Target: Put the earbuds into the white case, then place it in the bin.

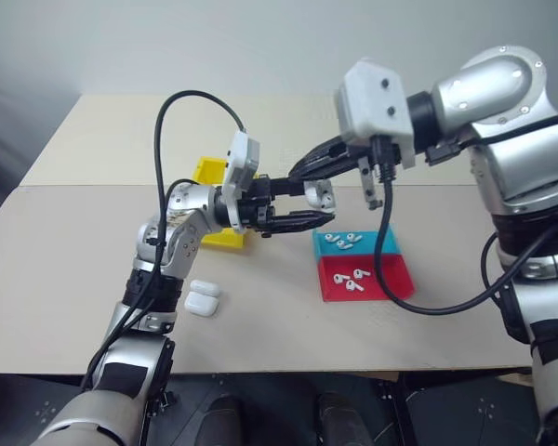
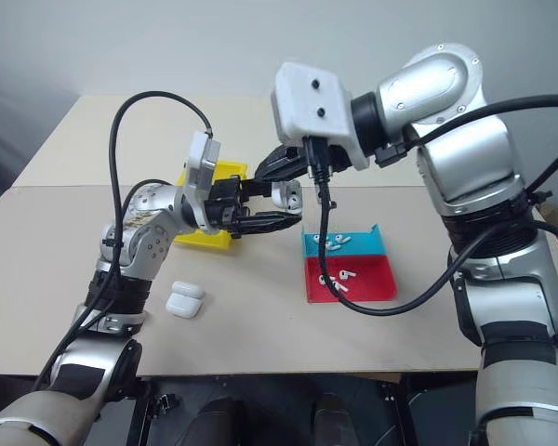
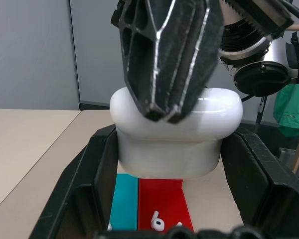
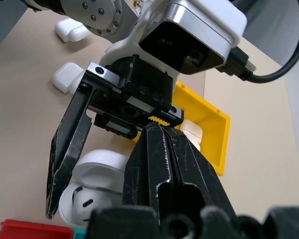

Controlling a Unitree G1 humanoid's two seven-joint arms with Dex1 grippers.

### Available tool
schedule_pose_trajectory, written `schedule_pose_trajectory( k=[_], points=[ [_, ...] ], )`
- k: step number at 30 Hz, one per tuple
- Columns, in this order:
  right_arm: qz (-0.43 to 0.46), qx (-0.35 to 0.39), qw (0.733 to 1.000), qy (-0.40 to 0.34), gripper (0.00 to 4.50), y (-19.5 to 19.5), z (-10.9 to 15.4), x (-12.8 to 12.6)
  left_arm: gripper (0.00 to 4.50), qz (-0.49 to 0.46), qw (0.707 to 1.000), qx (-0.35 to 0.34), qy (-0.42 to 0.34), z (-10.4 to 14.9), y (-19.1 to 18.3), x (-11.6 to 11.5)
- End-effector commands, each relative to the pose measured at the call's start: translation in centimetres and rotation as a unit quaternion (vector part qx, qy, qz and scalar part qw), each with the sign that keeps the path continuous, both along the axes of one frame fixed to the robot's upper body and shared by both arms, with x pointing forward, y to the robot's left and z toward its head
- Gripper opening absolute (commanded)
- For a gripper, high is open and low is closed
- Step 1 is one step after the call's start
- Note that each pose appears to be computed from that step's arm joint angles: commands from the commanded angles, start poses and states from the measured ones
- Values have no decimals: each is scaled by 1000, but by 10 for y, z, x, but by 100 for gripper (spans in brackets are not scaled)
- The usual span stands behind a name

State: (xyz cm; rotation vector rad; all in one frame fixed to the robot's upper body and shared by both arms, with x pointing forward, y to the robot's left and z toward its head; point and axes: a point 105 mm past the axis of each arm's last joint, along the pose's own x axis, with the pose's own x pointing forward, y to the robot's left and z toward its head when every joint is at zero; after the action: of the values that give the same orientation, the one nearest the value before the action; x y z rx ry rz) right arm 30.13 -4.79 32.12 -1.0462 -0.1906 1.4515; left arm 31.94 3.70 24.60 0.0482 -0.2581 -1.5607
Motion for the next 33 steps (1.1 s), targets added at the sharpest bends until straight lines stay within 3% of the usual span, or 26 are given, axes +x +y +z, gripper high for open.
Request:
schedule_pose_trajectory(
  k=[1,18,27,33],
  points=[
    [24,-22,999,-27,4,1,6,-10,280,-4,999,-9,-31,13,1,-4],
    [-2,-89,996,-31,4,-31,-12,1,280,7,999,-13,-39,17,8,-4],
    [-54,69,996,32,4,-52,27,-7,280,26,998,-31,-51,22,18,-5],
    [-123,176,966,141,4,-85,13,-22,280,83,991,-77,-72,36,52,-5]
  ],
)
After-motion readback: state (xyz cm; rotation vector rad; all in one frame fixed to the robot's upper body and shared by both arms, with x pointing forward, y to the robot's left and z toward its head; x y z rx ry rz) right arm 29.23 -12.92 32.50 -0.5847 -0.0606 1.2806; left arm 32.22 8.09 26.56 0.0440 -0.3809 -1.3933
